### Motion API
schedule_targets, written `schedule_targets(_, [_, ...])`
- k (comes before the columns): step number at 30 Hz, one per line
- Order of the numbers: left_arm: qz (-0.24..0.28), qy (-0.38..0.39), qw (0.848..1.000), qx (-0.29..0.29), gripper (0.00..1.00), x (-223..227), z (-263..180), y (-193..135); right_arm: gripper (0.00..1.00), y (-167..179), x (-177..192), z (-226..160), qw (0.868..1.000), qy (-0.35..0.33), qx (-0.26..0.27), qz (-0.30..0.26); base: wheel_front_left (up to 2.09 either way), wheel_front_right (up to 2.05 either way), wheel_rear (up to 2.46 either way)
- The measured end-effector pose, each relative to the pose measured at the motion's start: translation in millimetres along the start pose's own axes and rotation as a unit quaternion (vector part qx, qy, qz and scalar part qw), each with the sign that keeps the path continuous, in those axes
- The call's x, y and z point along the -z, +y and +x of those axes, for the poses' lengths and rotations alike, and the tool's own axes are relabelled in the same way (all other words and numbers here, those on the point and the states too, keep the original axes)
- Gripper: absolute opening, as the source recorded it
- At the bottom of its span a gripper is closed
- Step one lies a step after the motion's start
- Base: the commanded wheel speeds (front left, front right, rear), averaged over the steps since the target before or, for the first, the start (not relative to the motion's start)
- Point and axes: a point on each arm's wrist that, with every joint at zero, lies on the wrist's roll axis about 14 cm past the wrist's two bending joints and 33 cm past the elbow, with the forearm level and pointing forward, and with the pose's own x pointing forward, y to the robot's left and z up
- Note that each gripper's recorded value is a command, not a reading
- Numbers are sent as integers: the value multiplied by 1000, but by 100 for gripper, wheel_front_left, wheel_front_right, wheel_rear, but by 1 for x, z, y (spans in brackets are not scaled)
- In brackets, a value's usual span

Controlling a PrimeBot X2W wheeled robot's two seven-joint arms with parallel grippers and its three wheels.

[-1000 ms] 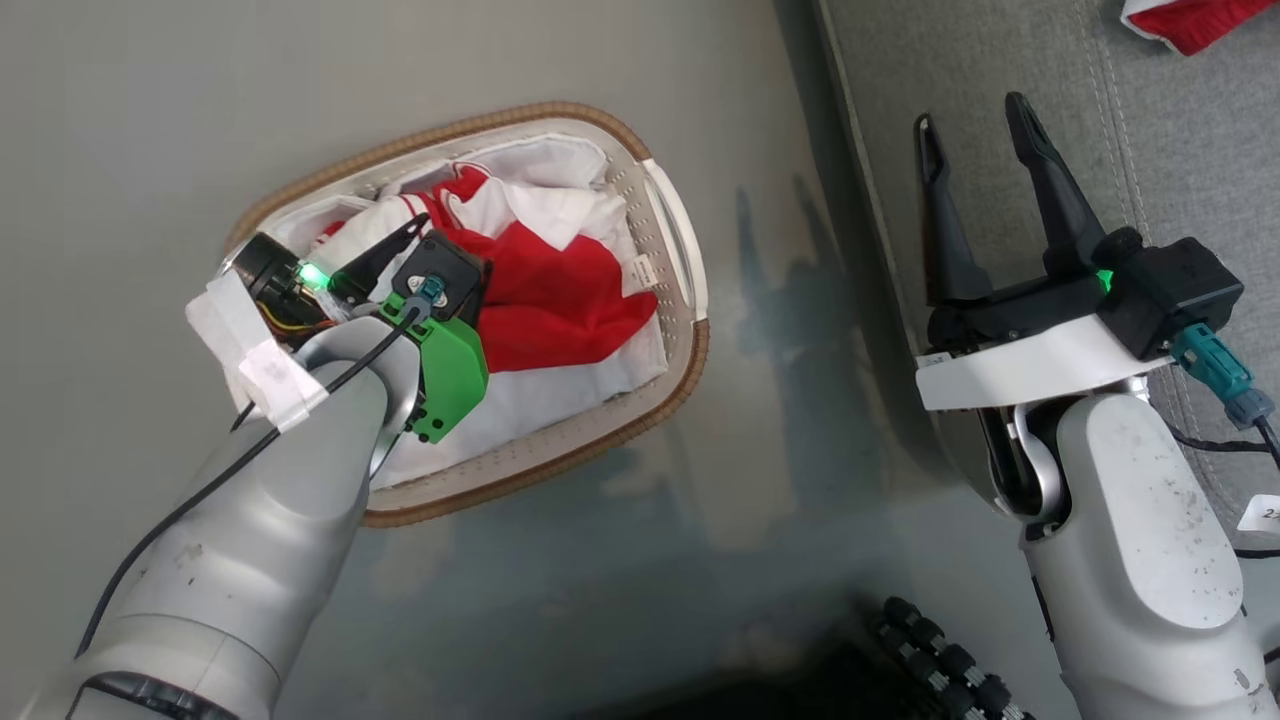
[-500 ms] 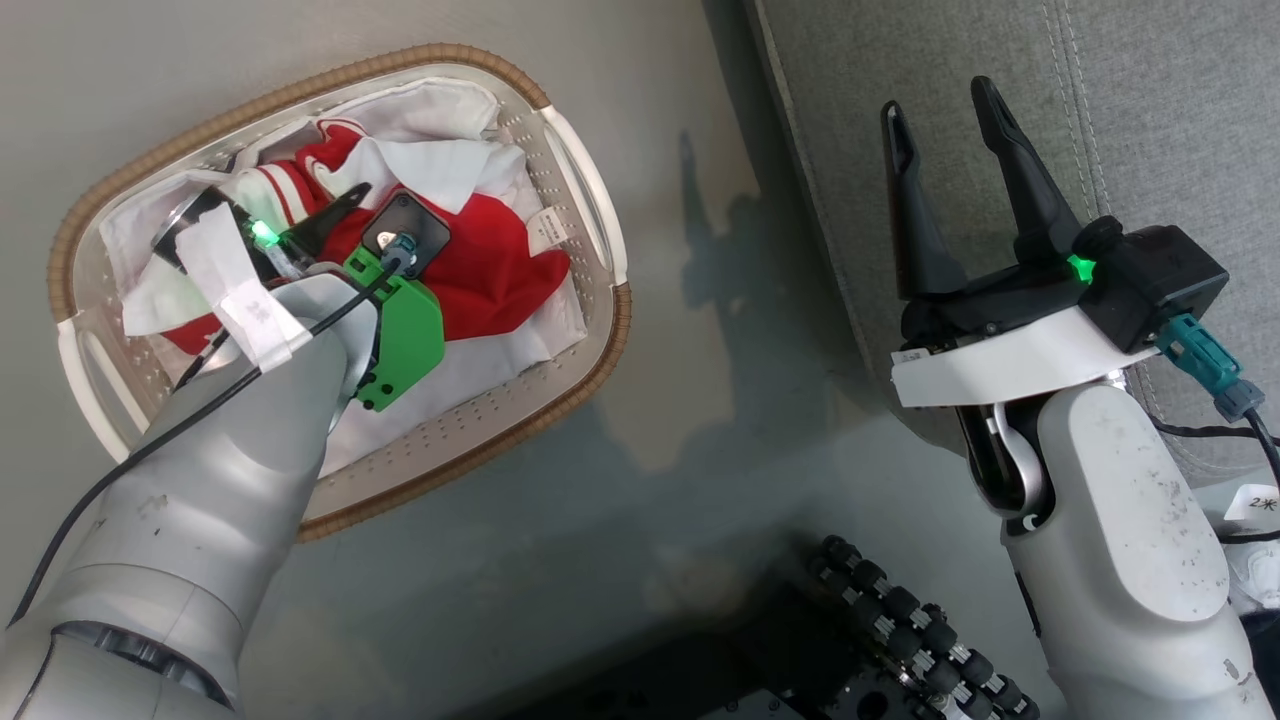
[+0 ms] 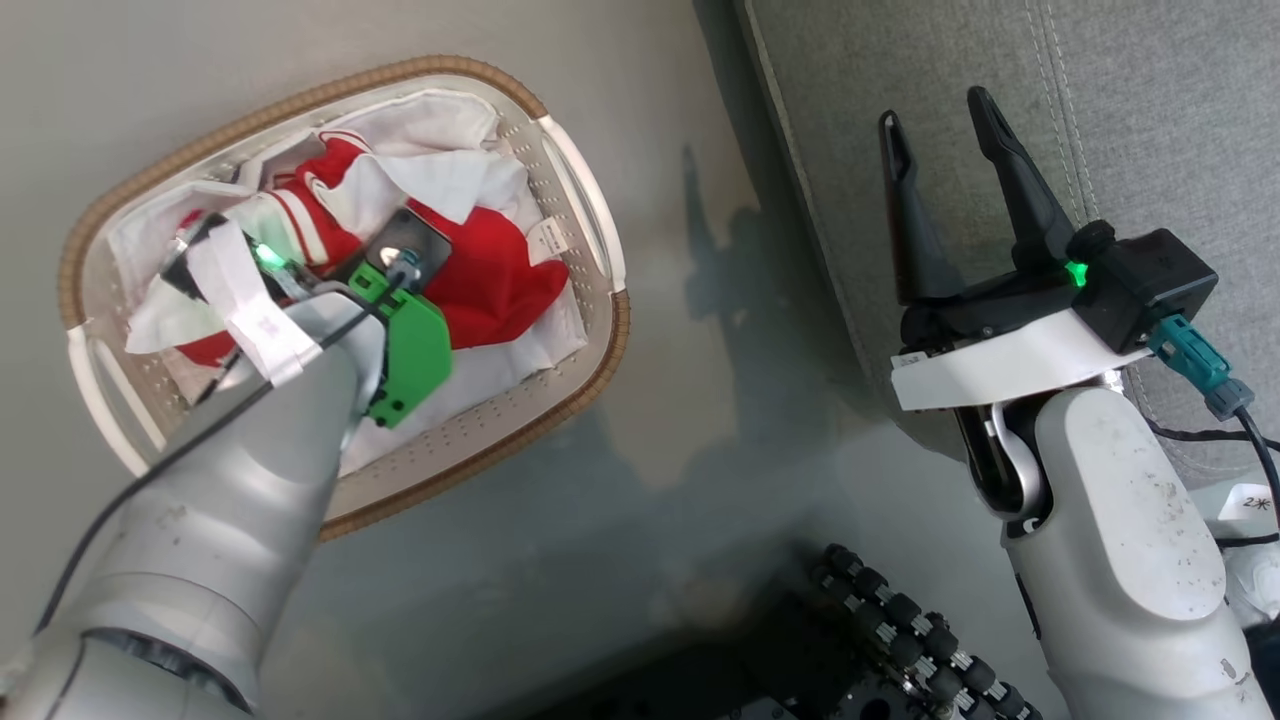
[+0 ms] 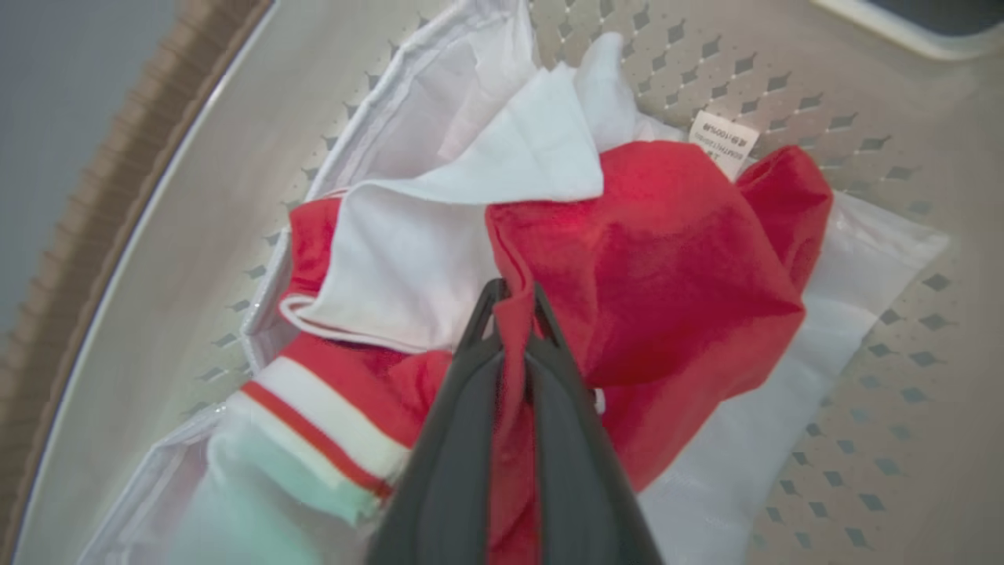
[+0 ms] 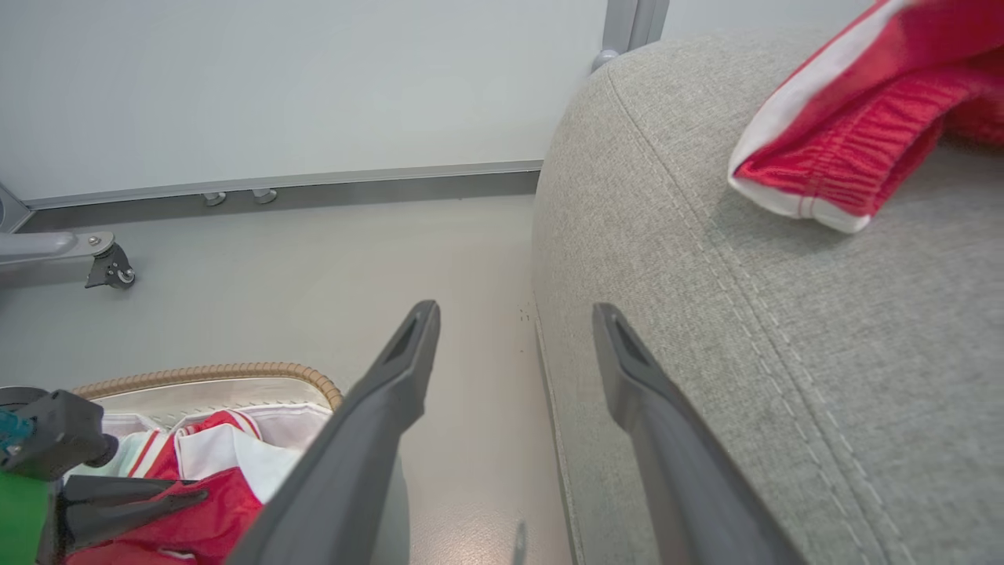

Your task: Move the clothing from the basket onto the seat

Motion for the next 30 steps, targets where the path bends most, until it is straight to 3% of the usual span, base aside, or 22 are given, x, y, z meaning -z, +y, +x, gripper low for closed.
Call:
schedule_targets(7, [8, -65, 998, 10, 0, -33, -22, -16, 100, -1, -3, -8, 1000, 4, 4, -10, 0, 0, 0])
schedule_targets(13, [35, -163, 986, -3, 0, -94, -54, -13, 100, 1, -15, -16, 1000, -3, 6, -16, 0, 0, 0])
schedule_targets(20, [79, -262, 961, -30, 0, -163, -115, -3, 100, 3, -31, -38, 1000, -10, 9, -23, 0, 0, 0])
schedule_targets(30, [179, -357, 913, -84, 0, -250, -231, 0, 100, 18, -64, -76, 999, -43, -3, -22, 0, 0, 0])
